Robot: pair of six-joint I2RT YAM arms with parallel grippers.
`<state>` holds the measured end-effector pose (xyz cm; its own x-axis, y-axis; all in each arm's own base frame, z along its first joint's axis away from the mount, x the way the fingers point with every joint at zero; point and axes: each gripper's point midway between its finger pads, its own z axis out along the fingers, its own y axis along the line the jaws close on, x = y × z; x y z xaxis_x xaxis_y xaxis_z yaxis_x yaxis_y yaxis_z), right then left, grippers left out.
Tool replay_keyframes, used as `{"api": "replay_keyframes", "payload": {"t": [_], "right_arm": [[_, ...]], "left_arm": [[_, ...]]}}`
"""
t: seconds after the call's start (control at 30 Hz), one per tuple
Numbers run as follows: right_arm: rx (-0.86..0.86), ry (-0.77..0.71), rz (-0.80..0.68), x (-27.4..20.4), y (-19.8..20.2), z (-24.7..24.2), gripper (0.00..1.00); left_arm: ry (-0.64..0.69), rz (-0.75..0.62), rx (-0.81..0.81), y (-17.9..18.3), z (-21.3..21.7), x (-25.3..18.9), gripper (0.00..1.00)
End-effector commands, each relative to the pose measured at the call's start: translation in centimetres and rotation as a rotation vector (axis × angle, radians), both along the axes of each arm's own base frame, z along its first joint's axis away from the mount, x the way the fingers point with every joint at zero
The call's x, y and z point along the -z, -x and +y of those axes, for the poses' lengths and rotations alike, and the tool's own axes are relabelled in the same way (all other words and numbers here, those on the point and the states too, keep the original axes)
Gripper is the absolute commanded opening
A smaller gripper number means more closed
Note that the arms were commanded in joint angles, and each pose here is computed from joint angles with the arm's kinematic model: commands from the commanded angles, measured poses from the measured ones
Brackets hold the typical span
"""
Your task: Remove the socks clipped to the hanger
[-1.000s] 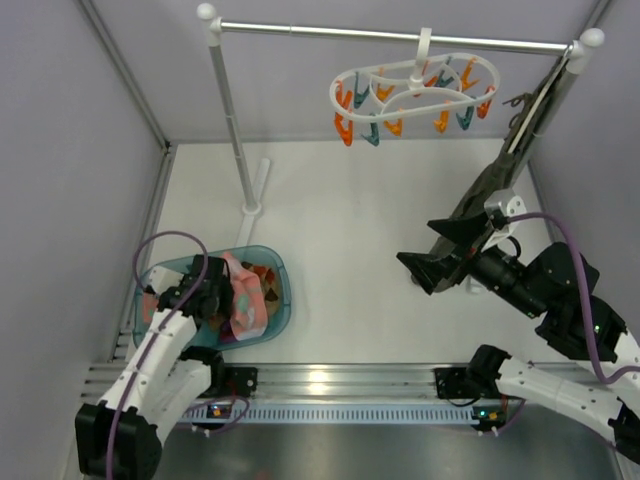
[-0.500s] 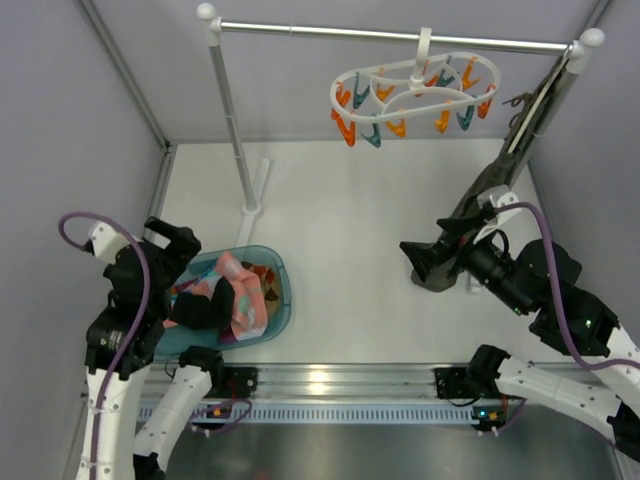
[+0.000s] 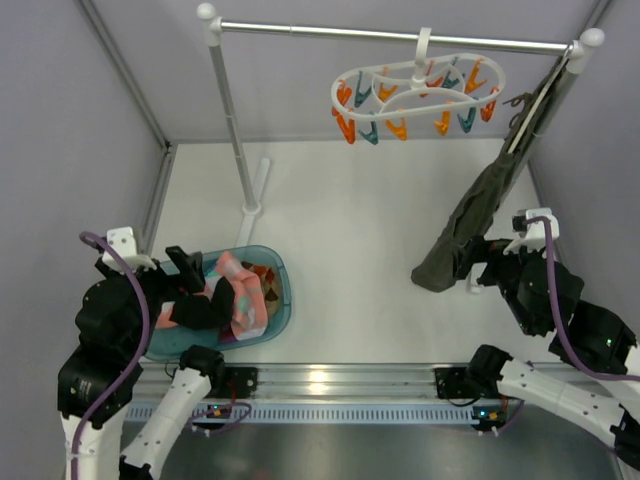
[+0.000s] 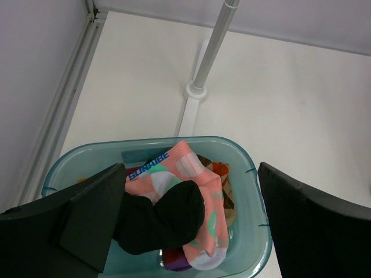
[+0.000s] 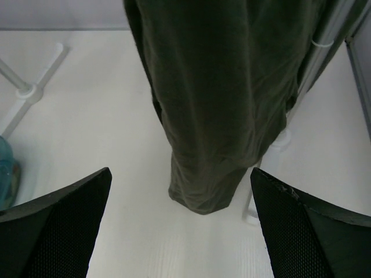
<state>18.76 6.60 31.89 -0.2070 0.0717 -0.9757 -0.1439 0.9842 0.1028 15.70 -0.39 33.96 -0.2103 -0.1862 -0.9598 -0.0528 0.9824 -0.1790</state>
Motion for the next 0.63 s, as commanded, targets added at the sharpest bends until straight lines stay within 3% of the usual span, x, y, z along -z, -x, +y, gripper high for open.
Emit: {"api": "replay_keyframes", "payload": {"t": [0.0,0.6], "right_arm": [[0.09,0.04,0.013,1.28,0.38,-2.45,1.0],[0.089,0.037,0.026,1.92,0.9,-2.95,1.0]], "left_arm": [[-0.047,0.006,-0.01,0.4,0.66,0.59,0.99],[-0.017,-0.045,0.031,0.52,-0.08,0.27,0.99]]}}
